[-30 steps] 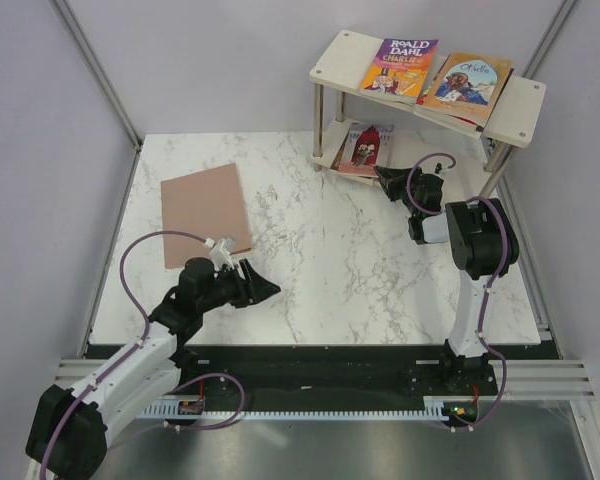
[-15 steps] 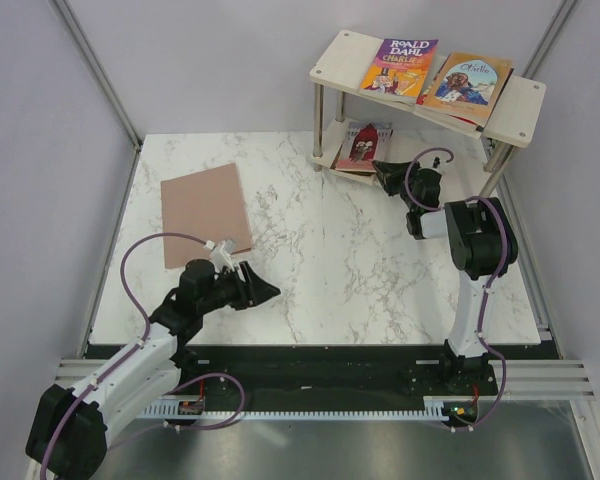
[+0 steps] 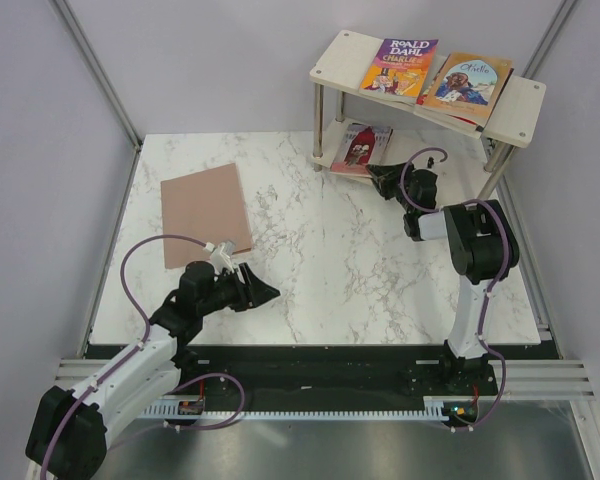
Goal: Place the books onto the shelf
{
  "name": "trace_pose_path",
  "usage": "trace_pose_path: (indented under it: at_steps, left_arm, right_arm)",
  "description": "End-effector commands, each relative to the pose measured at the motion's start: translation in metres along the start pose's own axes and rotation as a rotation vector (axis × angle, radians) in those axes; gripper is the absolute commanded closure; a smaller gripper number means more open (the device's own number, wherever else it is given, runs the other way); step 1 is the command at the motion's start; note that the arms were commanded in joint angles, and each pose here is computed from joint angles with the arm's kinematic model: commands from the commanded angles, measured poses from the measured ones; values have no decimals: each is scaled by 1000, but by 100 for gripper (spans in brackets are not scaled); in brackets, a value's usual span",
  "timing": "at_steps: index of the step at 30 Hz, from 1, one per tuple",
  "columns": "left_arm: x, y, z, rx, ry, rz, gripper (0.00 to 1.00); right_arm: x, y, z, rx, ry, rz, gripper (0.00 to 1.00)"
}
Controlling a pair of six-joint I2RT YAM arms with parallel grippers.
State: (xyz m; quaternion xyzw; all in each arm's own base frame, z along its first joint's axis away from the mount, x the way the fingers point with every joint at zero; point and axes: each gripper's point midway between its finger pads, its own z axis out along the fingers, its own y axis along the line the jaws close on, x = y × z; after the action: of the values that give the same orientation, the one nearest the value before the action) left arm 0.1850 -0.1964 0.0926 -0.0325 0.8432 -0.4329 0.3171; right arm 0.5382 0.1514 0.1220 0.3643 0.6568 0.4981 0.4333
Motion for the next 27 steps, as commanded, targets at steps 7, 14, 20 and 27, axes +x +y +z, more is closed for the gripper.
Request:
trace_pose_path:
  at_steps: [7, 14, 20, 27]
  left_arm:
    - [-2, -7, -1, 45, -18, -3, 38]
    - [0, -5, -1, 42, -15, -6, 38]
    - [0, -5, -1, 43, -16, -6, 38]
    - [2, -4, -1, 41, -11, -8, 38]
  right_arm:
    - [-2, 30, -12, -65, 0, -54, 72]
    - [-7, 35, -19, -84, -32, -54, 91]
    - [-18, 34, -27, -74, -73, -52, 93]
    - [-26, 35, -23, -74, -88, -36, 93]
